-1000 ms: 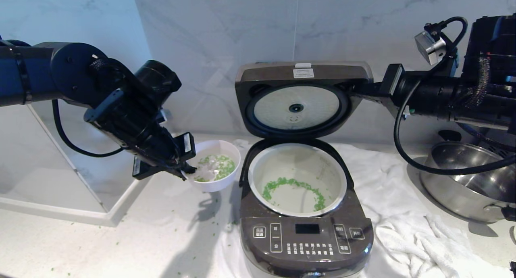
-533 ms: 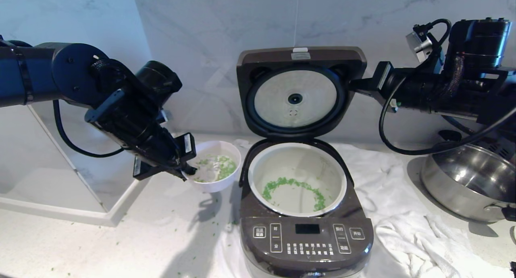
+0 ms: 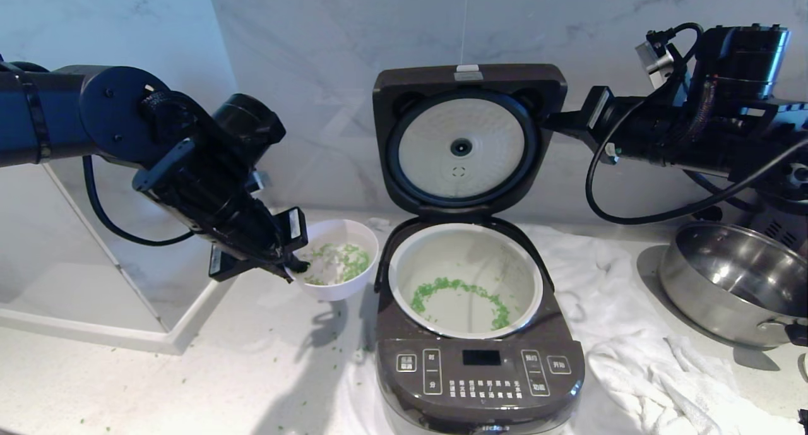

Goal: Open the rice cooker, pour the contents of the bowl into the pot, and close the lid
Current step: Pour the water from the bowl into the rice cooker

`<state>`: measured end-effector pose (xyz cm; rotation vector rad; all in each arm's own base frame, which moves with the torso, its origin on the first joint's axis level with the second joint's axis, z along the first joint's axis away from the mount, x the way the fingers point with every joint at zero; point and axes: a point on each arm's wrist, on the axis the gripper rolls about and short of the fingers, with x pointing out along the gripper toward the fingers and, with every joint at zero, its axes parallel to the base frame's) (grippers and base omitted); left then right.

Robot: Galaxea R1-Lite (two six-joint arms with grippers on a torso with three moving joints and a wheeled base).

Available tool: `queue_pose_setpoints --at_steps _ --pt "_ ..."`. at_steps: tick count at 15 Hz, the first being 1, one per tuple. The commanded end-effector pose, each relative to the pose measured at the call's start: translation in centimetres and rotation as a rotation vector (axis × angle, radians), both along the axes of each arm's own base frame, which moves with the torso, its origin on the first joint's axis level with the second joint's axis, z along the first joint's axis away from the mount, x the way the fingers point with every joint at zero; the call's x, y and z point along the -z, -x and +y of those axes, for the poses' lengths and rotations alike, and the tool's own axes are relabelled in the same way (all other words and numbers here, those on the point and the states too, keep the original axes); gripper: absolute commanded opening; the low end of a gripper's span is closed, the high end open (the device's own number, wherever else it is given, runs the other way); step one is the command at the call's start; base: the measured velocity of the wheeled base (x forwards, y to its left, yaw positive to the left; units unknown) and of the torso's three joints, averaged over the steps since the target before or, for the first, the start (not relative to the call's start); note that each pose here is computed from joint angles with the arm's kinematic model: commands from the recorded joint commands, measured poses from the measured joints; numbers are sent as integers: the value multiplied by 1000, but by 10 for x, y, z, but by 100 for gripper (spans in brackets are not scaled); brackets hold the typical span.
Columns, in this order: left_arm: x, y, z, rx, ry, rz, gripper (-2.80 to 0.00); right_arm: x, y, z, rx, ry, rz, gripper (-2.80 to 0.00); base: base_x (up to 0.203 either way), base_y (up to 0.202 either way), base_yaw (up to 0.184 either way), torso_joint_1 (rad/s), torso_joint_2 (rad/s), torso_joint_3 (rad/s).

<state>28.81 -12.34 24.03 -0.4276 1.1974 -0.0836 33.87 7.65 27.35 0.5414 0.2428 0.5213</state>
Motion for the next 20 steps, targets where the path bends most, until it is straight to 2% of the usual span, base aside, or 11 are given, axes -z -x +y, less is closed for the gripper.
queue_pose_setpoints --at_steps 1,11,14,17,20 --pt "-1 1 0 -3 1 4 -280 5 -7 -2 7 -4 -5 -280 0 0 0 0 0 0" --pt "-2 2 0 -2 3 0 -280 -2 -3 -6 15 -11 -49 -280 0 0 0 0 0 0" --pt "0 2 0 -2 1 7 -280 -16 26 -4 -9 -19 -78 -280 0 0 0 0 0 0" --pt "-1 5 2 -6 4 7 -280 -20 72 -4 -45 -14 -95 -280 0 0 0 0 0 0" --pt "0 6 3 -7 0 15 -280 -22 134 -8 -93 53 -181 -280 0 0 0 0 0 0"
